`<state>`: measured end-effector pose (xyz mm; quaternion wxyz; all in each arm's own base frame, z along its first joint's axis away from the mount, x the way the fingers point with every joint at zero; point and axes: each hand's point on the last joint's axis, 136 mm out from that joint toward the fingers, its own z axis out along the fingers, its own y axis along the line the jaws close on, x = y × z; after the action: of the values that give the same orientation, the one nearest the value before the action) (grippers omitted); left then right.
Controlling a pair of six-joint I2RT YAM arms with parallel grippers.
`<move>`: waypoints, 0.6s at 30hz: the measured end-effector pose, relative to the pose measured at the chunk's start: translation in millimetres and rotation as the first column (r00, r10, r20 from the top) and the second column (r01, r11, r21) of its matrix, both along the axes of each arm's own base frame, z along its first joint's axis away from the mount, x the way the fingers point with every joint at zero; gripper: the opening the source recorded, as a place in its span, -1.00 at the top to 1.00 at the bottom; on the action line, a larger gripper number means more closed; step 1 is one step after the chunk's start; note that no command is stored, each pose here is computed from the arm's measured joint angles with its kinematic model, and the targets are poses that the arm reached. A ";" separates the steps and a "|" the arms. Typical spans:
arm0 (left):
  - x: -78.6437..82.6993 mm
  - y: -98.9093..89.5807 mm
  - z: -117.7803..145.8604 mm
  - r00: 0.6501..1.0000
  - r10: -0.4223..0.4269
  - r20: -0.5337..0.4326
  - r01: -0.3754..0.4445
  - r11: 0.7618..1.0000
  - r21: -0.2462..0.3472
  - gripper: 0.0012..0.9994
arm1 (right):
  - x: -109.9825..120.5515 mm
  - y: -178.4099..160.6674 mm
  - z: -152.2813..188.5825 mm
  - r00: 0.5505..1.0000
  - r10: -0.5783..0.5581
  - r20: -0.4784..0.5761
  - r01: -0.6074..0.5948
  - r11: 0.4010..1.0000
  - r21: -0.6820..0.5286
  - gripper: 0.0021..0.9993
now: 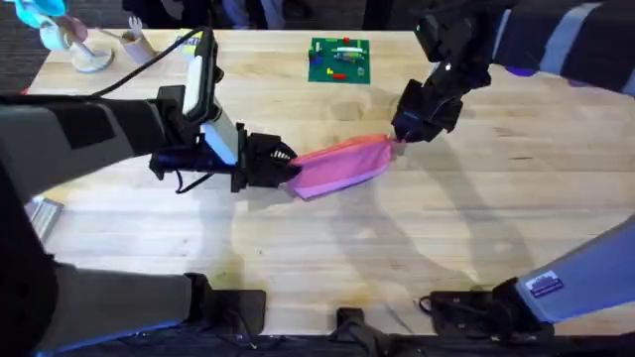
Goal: Unzip the bag, pick up the pens from the table one at a time and place them inside, then zip the bag closed.
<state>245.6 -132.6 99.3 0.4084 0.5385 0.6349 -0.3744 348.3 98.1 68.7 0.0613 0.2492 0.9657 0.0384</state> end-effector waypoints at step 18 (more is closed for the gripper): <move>-1.4 4.5 -5.5 1.000 0.012 -0.019 -0.012 1.000 0.027 0.92 | 14.2 -50.8 80.4 0.951 0.245 0.186 -0.198 0.950 -0.242 -0.99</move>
<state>244.2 -128.1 93.8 0.3972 0.5365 0.6471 -0.3682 362.5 47.3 149.1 0.1872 0.1247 0.9737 -0.0356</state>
